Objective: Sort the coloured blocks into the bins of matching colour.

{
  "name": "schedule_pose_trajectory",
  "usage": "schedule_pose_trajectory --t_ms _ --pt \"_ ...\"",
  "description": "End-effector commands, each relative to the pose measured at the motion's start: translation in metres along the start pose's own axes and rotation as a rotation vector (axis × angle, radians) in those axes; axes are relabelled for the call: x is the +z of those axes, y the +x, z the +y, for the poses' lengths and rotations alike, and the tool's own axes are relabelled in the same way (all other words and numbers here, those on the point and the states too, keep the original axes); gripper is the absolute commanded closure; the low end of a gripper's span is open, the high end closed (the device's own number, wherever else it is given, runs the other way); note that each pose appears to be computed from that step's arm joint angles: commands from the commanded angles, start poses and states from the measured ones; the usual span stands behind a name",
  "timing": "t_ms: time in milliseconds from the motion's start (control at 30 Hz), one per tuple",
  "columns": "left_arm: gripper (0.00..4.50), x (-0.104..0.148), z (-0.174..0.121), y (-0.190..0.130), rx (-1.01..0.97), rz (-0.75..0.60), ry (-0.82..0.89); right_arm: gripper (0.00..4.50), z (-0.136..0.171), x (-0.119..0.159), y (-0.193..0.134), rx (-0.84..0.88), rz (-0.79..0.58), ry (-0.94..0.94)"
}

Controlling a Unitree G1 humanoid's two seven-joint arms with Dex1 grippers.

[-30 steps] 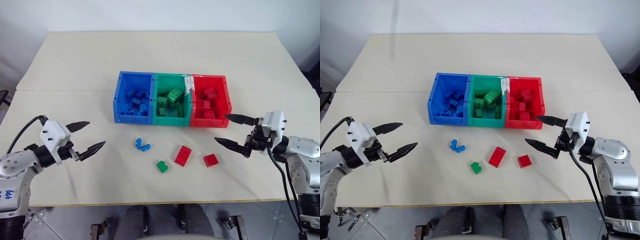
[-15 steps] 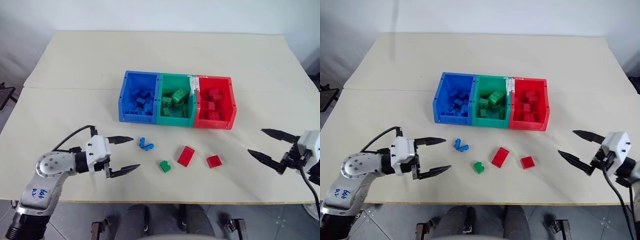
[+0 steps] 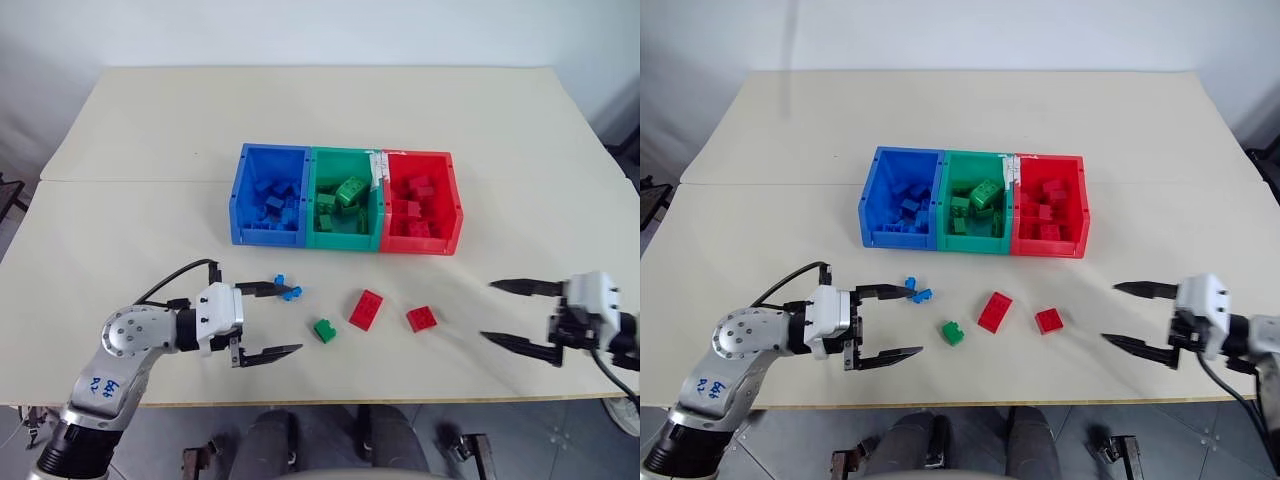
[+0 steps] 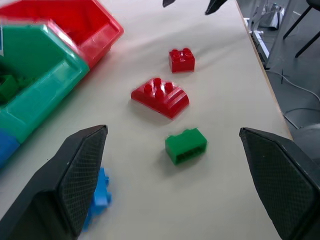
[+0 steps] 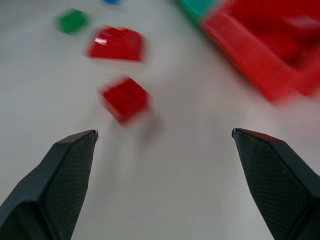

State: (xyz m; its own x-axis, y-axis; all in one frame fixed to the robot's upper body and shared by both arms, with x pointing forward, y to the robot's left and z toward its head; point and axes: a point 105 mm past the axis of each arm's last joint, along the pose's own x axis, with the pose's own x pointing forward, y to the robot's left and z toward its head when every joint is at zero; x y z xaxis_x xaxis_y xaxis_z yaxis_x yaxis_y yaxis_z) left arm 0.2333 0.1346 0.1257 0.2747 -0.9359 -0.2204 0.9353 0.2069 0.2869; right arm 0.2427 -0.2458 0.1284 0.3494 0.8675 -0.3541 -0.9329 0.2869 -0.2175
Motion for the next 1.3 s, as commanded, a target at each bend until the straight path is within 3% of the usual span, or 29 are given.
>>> schedule_pose_trajectory --t_ms 33,200,300,567,767,933,1033,1200,1300 --pt "0.01 -0.002 0.001 -0.018 0.038 0.014 -0.004 0.0 0.0 0.005 0.024 0.167 0.038 -0.002" --pt "0.01 -0.008 -0.001 -0.033 0.077 0.047 -0.008 0.0 -0.003 -0.006 0.048 0.284 0.063 -0.011" --pt "0.0 -0.013 0.0 -0.043 0.115 0.067 -0.001 0.53 0.0 -0.016 0.06 0.335 0.076 -0.002" --pt "0.0 -0.013 0.007 -0.045 0.171 0.062 0.013 3.01 -0.012 -0.005 0.062 0.258 -0.001 -0.025" --pt "0.0 -0.006 0.017 -0.045 0.235 -0.005 0.027 3.02 -0.038 0.041 0.052 0.055 -0.184 0.001" --pt "0.0 0.005 0.031 -0.048 0.31 -0.069 0.006 3.02 -0.089 0.085 0.045 -0.227 -0.33 0.002" --pt "0.0 0.014 0.039 -0.048 0.351 -0.116 -0.001 3.02 -0.123 0.099 0.046 -0.396 -0.351 0.012" --pt "0.0 0.033 0.044 -0.042 0.362 -0.181 0.008 3.02 -0.145 0.097 0.059 -0.479 -0.313 0.027" --pt "0.0 0.04 0.043 -0.037 0.351 -0.194 0.013 2.03 -0.149 0.094 0.064 -0.491 -0.294 0.038"
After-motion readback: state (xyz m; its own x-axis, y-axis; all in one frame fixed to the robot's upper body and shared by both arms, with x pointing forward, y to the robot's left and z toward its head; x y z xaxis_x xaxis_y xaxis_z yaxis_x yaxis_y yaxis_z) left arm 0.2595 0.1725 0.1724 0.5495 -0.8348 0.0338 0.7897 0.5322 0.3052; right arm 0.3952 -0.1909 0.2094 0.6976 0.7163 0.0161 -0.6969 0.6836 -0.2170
